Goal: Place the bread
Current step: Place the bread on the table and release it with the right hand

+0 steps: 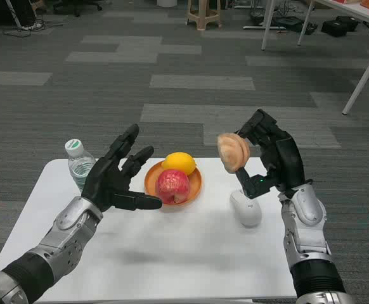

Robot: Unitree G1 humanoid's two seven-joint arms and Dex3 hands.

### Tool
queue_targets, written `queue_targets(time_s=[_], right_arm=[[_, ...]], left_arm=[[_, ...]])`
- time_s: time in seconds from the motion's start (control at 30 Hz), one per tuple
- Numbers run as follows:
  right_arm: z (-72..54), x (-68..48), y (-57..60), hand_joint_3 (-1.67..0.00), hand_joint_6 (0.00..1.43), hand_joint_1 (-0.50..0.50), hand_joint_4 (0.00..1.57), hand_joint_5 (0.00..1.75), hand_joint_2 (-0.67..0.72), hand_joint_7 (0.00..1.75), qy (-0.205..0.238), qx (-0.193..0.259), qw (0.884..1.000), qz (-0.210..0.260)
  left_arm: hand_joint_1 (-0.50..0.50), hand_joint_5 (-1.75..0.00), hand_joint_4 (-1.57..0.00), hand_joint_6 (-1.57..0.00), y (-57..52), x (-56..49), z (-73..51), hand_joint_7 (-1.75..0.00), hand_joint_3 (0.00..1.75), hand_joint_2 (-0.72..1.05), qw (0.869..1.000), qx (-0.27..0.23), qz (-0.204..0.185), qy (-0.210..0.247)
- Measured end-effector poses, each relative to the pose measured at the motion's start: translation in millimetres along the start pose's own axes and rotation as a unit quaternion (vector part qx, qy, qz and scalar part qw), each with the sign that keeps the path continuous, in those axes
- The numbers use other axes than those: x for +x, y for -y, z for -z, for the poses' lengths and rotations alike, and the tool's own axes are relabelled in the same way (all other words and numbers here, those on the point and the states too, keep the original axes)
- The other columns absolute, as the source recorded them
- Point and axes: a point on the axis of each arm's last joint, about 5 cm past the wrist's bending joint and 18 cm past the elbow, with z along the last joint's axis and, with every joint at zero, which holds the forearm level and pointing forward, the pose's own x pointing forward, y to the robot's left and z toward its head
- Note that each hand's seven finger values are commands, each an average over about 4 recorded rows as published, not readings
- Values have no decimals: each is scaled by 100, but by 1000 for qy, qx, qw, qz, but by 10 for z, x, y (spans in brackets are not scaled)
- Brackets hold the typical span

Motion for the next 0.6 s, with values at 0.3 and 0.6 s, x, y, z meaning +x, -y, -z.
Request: queue_targets(time_s=[0.3,0.6], right_arm=[[51,130,98,-159,86,-42,69,155,-40,161,-15,-10,999,29],[43,148,102,-159,86,-42,69,155,-35,161,-12,-11,999,28]], left_arm=[[50,-41,0,0,9,302,-56,0,9,34,1000,11,-7,11],[50,-41,0,0,31,287,-20,0,7,34,1000,2,-12,9]])
